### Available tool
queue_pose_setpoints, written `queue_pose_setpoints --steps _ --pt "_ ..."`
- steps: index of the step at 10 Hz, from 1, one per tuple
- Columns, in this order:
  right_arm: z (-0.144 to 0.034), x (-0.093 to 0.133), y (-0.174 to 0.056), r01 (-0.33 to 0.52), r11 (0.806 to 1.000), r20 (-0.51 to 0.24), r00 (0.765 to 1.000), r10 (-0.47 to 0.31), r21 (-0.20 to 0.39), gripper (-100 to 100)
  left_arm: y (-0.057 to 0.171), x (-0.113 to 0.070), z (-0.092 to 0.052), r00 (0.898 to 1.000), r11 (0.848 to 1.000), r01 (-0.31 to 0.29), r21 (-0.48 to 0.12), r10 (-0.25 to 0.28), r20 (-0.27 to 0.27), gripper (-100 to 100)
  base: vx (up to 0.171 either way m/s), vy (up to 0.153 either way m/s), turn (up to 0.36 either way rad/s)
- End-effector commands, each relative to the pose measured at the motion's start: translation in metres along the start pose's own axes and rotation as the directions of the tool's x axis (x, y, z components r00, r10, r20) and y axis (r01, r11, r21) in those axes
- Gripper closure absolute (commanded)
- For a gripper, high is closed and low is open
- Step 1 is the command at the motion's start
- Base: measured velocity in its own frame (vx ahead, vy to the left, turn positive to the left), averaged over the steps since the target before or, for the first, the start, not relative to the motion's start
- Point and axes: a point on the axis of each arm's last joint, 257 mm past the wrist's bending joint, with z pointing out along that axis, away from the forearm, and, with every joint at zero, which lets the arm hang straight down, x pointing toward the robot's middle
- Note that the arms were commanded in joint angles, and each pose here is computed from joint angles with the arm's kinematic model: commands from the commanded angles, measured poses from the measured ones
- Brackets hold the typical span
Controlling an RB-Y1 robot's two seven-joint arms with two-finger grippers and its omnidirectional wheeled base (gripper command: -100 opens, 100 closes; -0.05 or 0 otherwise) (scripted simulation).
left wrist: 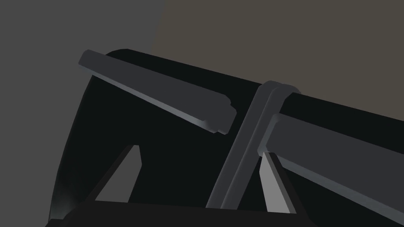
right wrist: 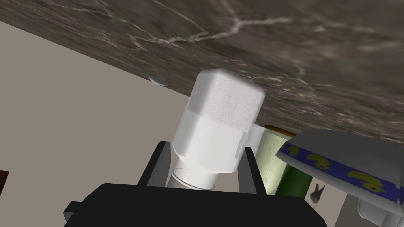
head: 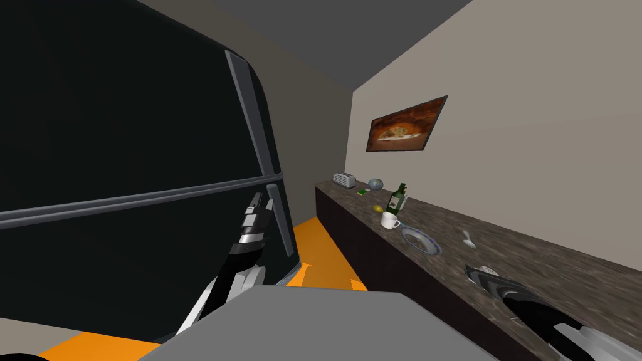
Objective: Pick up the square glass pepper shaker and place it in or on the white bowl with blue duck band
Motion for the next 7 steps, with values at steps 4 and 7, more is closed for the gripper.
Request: queue_pose_setpoints --steps 4,7 --pt "0.0000 -0.0001 0.0003 0.000 1.000 0.000 1.000 0.000 -0.001 0 0.0000 0.0000 0.0000 1.000 1.000 0.000 0.000 0.000 0.000 0 0.000 0.000 0.000" --pt "-0.0053 0.0077 -0.0085 0.002 1.000 -0.014 1.000 -0.002 0.004 100 0.0000 0.0000 0.0000 1.000 1.000 0.000 0.000 0.000 0.000 0 0.009 0.034 -0.017"
